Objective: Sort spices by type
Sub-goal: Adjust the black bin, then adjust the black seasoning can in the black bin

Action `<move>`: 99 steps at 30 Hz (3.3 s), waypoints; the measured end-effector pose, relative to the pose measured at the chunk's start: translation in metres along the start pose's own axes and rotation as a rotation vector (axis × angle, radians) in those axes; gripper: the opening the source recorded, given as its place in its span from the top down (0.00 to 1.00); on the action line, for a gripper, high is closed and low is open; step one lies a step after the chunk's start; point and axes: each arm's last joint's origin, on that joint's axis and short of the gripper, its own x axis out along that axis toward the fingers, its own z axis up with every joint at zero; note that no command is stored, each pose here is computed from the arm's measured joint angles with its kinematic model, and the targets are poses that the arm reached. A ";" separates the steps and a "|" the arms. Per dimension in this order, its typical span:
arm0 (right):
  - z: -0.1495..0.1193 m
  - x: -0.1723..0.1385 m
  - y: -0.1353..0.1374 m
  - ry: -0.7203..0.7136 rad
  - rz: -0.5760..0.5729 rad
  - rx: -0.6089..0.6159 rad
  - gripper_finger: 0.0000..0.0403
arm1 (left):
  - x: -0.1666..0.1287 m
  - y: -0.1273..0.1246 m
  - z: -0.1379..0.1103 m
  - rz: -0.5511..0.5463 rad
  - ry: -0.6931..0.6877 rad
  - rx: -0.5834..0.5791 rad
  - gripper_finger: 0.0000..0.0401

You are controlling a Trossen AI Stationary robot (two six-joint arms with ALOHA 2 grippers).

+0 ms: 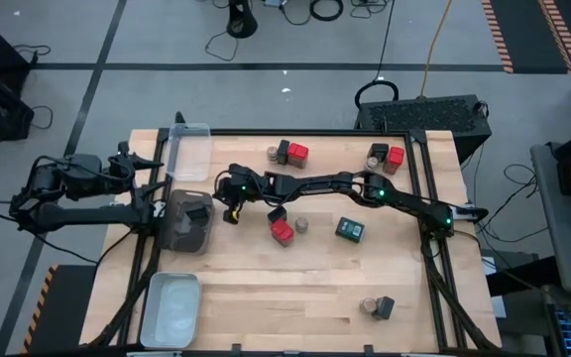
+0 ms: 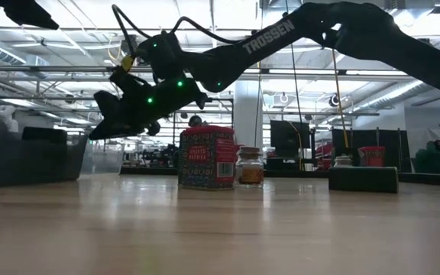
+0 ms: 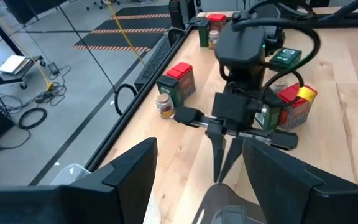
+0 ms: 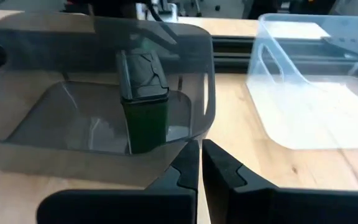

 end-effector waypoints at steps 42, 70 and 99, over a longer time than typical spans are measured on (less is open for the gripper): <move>0.018 -0.007 -0.002 -0.098 0.006 -0.052 1.00 | 0.021 -0.010 -0.004 -0.134 0.185 -0.041 0.39; 0.053 -0.173 -0.032 -0.069 -0.251 -0.091 1.00 | 0.115 -0.044 -0.025 -0.404 0.847 0.005 0.98; 0.039 -0.207 -0.017 -0.127 -0.234 -0.098 1.00 | 0.189 -0.061 -0.041 -0.351 1.383 0.229 0.99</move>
